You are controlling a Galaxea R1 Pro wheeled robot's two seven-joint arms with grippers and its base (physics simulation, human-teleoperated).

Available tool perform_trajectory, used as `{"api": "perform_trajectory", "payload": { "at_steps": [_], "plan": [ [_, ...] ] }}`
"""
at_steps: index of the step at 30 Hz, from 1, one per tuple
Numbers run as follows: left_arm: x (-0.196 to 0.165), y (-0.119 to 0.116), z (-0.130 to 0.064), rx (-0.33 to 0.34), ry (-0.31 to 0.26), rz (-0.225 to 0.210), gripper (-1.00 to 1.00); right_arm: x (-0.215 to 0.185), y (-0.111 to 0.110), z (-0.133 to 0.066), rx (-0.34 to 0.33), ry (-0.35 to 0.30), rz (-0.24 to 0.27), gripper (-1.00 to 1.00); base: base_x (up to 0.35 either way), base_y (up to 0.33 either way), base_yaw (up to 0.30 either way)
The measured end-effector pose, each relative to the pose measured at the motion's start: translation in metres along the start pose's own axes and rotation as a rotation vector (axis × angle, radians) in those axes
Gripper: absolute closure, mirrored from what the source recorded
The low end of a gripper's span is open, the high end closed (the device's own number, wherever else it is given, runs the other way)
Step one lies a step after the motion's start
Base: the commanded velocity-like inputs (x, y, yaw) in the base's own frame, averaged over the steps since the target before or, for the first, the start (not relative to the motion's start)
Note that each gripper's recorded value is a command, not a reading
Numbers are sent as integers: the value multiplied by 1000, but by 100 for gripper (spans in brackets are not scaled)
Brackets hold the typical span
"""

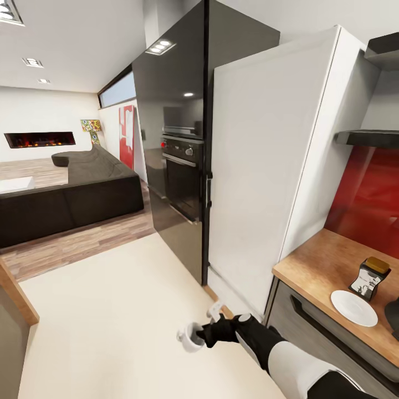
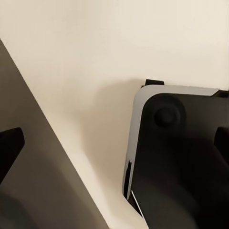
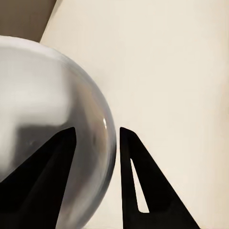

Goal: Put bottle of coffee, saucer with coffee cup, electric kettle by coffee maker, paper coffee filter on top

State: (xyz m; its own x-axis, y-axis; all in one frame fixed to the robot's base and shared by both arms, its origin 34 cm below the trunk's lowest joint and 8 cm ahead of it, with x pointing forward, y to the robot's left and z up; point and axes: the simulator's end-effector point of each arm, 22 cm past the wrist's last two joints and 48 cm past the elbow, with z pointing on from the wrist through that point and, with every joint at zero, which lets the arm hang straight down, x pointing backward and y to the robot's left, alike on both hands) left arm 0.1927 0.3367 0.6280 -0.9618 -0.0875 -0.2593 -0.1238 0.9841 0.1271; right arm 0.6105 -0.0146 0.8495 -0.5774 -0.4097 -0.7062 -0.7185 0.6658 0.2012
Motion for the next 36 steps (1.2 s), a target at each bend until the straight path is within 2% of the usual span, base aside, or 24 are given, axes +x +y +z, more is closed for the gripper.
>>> {"api": "perform_trajectory", "payload": {
  "at_steps": [6,7,10,17,29,36],
  "plan": [
    [-1,0,0,-1,-6,-3,-100,4,1,0,-4,9,4,100,0,0,0],
    [-2,-1,0,0,-7,-4,-100,16,3,1,-8,33,12,100,0,0,0],
    [-2,-1,0,0,-9,-6,-100,25,3,1,-11,48,26,100,0,0,0],
    [-4,-1,0,0,-10,-8,-100,27,4,2,-11,40,23,100,19,26,0],
    [-7,-1,1,0,-16,-11,-100,26,7,2,-12,39,21,100,126,259,-185],
    [-8,-2,1,1,-17,-11,-100,60,11,1,-16,100,56,100,157,286,-261]
  ]
}}
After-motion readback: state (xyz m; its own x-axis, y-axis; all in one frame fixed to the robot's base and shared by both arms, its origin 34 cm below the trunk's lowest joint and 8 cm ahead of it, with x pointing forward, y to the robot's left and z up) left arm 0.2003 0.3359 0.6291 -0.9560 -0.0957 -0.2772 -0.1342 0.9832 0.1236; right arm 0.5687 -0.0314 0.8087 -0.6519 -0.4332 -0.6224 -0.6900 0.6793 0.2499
